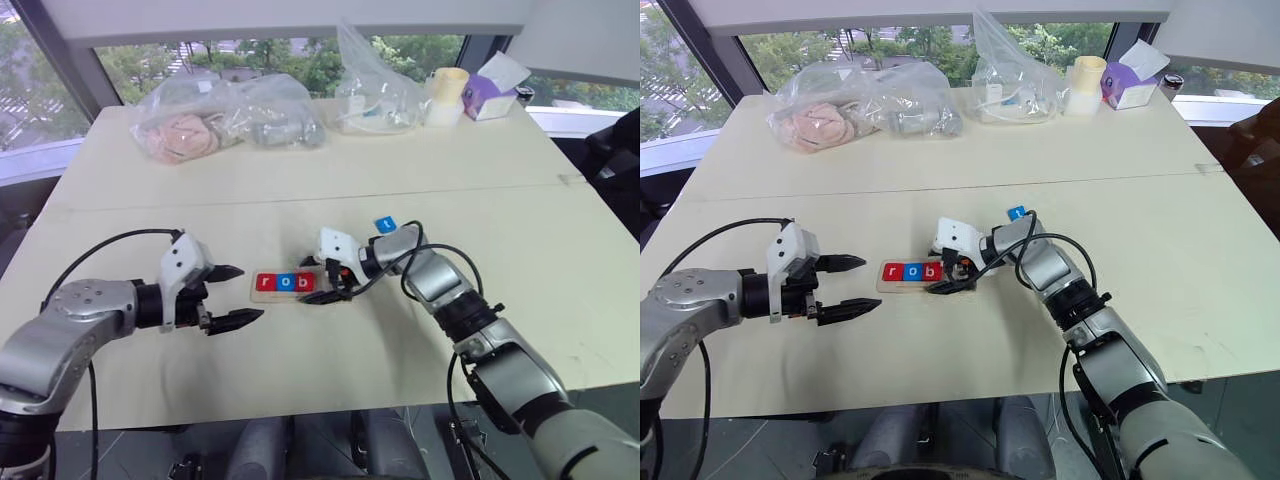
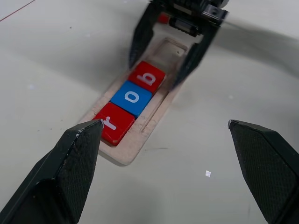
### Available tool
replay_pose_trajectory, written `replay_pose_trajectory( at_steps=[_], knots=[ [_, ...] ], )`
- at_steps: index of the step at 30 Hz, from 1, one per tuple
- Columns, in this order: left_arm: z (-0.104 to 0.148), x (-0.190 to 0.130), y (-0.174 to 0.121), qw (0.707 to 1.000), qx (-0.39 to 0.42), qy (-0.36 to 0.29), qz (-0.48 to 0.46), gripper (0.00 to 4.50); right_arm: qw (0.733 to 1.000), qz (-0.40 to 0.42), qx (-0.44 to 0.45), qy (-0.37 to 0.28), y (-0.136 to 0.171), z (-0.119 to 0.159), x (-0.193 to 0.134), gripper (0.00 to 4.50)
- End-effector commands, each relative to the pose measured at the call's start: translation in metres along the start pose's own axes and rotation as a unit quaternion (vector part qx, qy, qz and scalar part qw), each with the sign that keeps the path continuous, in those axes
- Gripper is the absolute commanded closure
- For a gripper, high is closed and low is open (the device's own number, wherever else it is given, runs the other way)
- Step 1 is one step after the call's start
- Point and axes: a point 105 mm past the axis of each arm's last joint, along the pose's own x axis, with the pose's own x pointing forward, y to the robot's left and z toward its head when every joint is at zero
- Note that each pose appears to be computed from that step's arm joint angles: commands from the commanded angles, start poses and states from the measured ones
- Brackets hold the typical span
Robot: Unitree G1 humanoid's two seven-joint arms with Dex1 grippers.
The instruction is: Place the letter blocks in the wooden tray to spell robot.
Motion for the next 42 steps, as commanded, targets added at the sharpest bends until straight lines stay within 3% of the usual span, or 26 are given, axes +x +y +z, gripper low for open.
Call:
replay_pose_trajectory(
  at_steps=[1, 4, 6, 10, 12, 15, 18, 21, 27, 36, 39, 42],
  knots=[
    [0.005, 0.000, 0.001, 1.000, 0.011, -0.008, 0.004, 0.00, 0.998, -0.044, -0.032, -0.026, -0.018, 0.020, -0.011, 0.07],
    [0.005, 0.000, 0.001, 1.000, 0.012, -0.008, 0.005, 0.00, 0.996, -0.071, -0.041, -0.037, -0.027, 0.028, -0.021, 0.07],
    [0.007, 0.000, 0.001, 1.000, 0.014, -0.013, 0.008, 0.00, 0.988, -0.138, -0.030, -0.068, -0.045, 0.039, -0.042, 0.07],
    [0.017, 0.001, 0.002, 0.999, 0.019, -0.044, 0.018, 0.00, 0.947, -0.297, 0.063, -0.104, -0.067, 0.029, -0.097, 0.07],
    [0.023, 0.002, 0.001, 0.998, 0.017, -0.061, 0.017, 0.00, 0.928, -0.343, 0.111, -0.099, -0.063, 0.017, -0.112, 0.07],
    [0.025, 0.006, 0.001, 0.997, 0.019, -0.067, 0.016, 0.00, 0.874, -0.420, 0.229, -0.082, -0.050, -0.010, -0.126, 0.07],
    [0.025, 0.013, -0.001, 0.997, 0.019, -0.068, -0.003, 0.00, 0.860, -0.426, 0.269, -0.075, -0.014, -0.014, -0.114, 0.07],
    [0.026, 0.016, 0.000, 0.998, 0.024, -0.065, -0.016, 0.00, 0.852, -0.435, 0.283, -0.070, 0.001, -0.013, -0.105, 0.07],
    [0.020, 0.019, 0.000, 0.997, 0.064, -0.023, -0.039, 0.00, 0.817, -0.465, 0.340, -0.034, 0.006, -0.034, -0.097, 0.07],
    [0.041, 0.024, -0.003, 0.995, 0.050, -0.077, -0.039, 0.00, 0.811, -0.473, 0.345, -0.002, -0.002, -0.052, -0.074, 0.07],
    [0.040, 0.024, -0.003, 0.996, 0.048, -0.074, -0.033, 0.00, 0.816, -0.466, 0.341, -0.005, -0.003, -0.050, -0.069, 1.37],
    [0.039, 0.024, -0.003, 0.996, 0.045, -0.073, -0.030, 0.00, 0.818, -0.469, 0.334, -0.002, -0.004, -0.050, -0.069, 3.03]
  ],
)
